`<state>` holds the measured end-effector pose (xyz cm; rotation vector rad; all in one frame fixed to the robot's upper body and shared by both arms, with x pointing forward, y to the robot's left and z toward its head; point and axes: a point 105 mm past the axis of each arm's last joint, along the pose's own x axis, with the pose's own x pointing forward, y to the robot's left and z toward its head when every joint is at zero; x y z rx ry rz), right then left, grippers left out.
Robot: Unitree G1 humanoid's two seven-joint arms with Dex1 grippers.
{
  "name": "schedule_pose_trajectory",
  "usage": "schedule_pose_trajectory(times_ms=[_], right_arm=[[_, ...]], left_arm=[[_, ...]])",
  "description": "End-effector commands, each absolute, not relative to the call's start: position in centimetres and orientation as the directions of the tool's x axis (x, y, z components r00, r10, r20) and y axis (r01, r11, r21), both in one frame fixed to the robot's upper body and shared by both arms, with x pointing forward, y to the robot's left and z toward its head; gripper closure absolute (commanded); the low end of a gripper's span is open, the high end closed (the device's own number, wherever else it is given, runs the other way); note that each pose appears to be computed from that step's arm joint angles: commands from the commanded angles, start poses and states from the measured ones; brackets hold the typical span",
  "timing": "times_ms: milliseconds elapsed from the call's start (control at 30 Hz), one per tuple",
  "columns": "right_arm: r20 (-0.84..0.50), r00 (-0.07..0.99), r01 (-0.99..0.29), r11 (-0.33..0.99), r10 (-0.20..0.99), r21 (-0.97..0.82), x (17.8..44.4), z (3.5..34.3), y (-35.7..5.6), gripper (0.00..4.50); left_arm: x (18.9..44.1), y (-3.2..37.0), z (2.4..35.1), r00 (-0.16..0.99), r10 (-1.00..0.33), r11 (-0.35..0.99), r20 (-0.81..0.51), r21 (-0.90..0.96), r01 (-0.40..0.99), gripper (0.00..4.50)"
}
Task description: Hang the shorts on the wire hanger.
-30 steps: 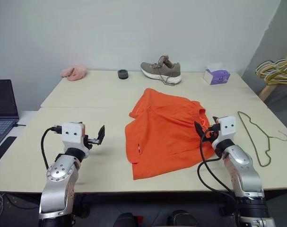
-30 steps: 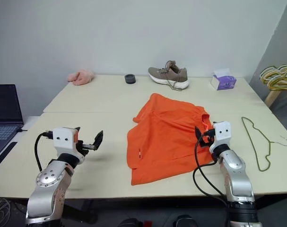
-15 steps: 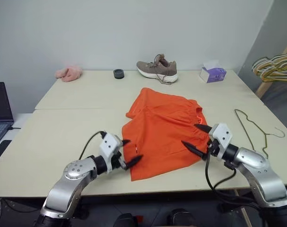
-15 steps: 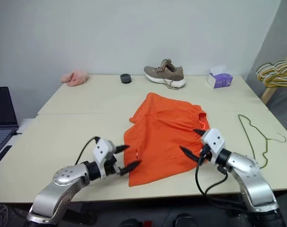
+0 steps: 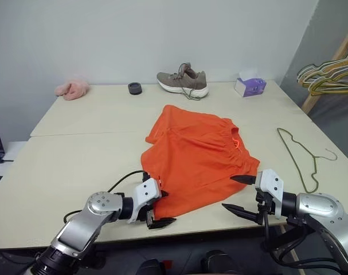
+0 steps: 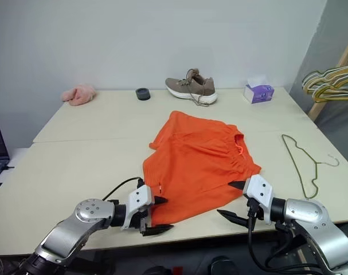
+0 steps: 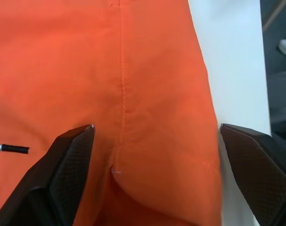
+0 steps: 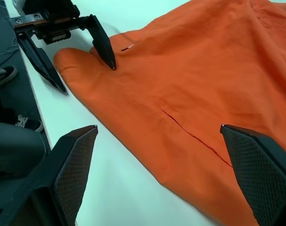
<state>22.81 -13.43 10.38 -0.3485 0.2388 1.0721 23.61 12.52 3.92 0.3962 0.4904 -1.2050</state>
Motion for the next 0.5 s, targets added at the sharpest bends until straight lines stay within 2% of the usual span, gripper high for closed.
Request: schedule_pose_trajectory(times_ms=[33, 100, 300, 467, 500], right_arm=[[-0.353, 0.483, -0.874, 0.416, 0.801, -0.251, 23.1, 11.5, -13.6, 0.00], [-0.376, 0.490, -0.868, 0.401, 0.786, -0.292, 23.3, 11.4, -14.0, 0.00], [-0.466, 0.520, -0.844, 0.348, 0.715, -0.407, 24.2, 10.6, -15.9, 0.00], [-0.515, 0.635, -0.737, 0.251, 0.576, -0.628, 27.9, 10.3, -18.5, 0.00], [-0.515, 0.649, -0.719, 0.230, 0.560, -0.655, 28.6, 10.2, -18.7, 0.00]], left_arm=[[23.5, 13.1, 2.9, 0.263, -0.753, 0.290, -0.603, 0.054, 0.956, 0.40], [23.4, 13.5, 2.6, 0.266, -0.741, 0.286, -0.617, 0.069, 0.956, 0.88], [24.4, 14.2, 2.8, 0.340, -0.724, 0.324, -0.601, 0.139, 0.936, 2.74], [26.3, 15.4, 4.3, 0.445, -0.705, 0.394, -0.552, 0.217, 0.893, 4.31], [26.6, 15.7, 4.6, 0.461, -0.699, 0.402, -0.546, 0.232, 0.886, 4.46]])
